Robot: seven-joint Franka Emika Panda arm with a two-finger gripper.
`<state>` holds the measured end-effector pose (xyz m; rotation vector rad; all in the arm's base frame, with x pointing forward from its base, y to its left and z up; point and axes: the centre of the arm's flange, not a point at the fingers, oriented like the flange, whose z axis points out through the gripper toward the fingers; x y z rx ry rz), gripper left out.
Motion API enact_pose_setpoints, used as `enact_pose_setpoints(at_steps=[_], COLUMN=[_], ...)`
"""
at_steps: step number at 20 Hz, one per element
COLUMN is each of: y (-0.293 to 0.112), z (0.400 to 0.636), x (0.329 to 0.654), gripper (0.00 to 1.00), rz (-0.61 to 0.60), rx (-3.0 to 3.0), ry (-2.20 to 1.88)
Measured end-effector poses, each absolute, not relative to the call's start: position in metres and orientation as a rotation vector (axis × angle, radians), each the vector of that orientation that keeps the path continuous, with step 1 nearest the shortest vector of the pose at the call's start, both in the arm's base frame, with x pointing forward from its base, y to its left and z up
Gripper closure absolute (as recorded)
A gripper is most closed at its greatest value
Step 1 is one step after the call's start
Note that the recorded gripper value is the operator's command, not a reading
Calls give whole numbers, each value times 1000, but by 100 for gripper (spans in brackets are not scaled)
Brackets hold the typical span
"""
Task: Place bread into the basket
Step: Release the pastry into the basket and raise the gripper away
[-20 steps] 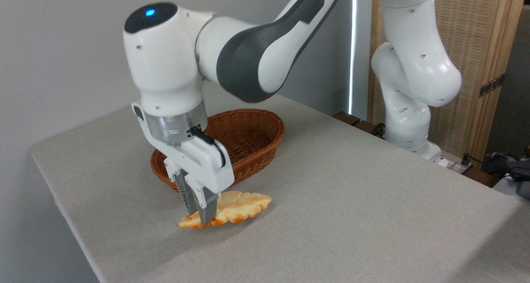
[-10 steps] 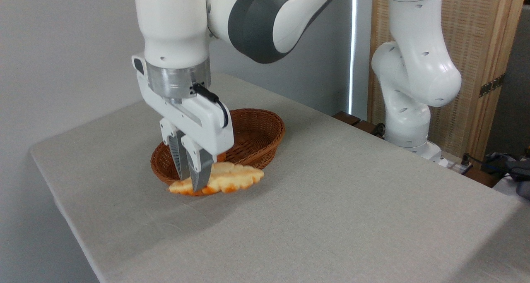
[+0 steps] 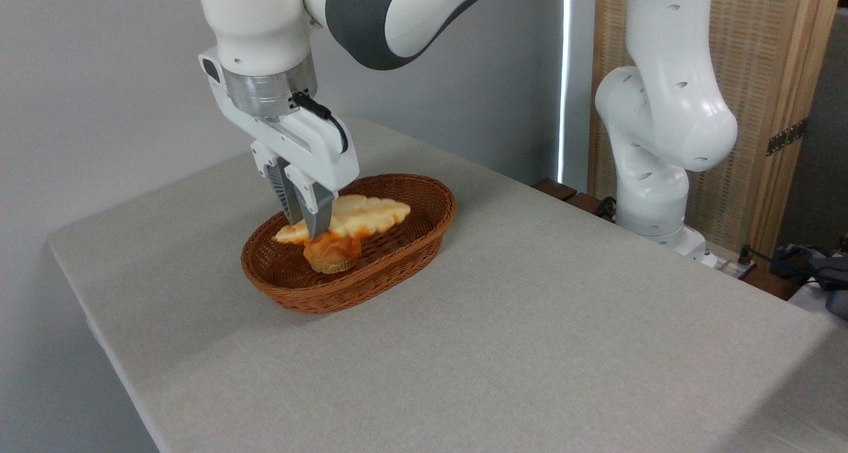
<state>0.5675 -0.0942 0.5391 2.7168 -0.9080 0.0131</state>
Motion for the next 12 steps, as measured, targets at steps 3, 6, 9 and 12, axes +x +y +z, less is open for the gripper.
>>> enact_pose_setpoints(at_steps=[3,6,9,12], y=[-111,-136,-148,-153], z=[536,537,538,534], x=[554,542,538,535], gripper=[0,0,0,0], rz=[-100,-162,-174,-192], rx=[2677,2648,2636,2630], ry=[-882,-936,-965,-974])
